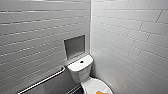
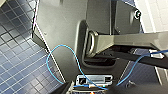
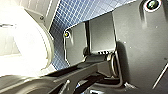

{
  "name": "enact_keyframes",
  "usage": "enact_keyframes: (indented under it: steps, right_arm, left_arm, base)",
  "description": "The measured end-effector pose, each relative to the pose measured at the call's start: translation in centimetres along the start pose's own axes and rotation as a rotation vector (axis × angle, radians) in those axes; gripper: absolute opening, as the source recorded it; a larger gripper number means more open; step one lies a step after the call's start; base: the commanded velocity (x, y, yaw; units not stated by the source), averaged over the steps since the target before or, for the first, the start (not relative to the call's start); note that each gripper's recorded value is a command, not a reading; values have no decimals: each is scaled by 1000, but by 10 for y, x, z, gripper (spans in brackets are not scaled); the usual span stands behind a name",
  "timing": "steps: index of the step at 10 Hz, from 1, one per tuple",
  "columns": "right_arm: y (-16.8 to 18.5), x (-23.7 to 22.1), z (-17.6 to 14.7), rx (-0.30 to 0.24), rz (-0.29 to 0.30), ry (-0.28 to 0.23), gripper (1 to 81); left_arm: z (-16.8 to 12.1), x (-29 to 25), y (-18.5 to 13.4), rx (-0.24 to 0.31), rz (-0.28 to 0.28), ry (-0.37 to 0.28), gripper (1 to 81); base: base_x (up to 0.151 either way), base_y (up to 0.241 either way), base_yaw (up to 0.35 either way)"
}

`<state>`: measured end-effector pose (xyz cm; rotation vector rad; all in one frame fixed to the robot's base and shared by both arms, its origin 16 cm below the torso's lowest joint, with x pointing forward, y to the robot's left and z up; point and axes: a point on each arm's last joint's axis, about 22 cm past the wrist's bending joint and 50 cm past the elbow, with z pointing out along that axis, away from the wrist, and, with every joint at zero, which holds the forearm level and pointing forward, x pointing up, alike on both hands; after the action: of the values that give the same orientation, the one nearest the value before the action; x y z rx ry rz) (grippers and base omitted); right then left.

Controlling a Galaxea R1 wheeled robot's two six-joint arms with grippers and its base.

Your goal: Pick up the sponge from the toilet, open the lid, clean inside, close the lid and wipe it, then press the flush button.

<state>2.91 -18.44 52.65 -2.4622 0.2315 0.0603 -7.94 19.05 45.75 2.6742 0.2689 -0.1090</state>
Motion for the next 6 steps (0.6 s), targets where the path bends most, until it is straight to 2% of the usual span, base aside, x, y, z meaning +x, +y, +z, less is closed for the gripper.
enact_keyframes:
  steps: [2, 3, 5, 6]
  right_arm:
    - [-15, 65, -29, 39, -8, 58, 811]
    - [-28, 90, -38, 67, -1, 72, 811]
    - [-52, 134, -43, 113, 8, 89, 811]
    - [-67, 162, -43, 143, 31, 105, 811]
  left_arm:
    - [4, 14, 8, -10, 4, 13, 811]
    - [5, 12, 10, -11, -2, 0, 811]
    - [10, 10, 18, -17, -17, -23, 811]
    - [14, 8, 22, -16, -24, -39, 811]
  base:
    - [0, 0, 0]
    - [0, 0, 0]
    - [0, 0, 0]
    - [0, 0, 0]
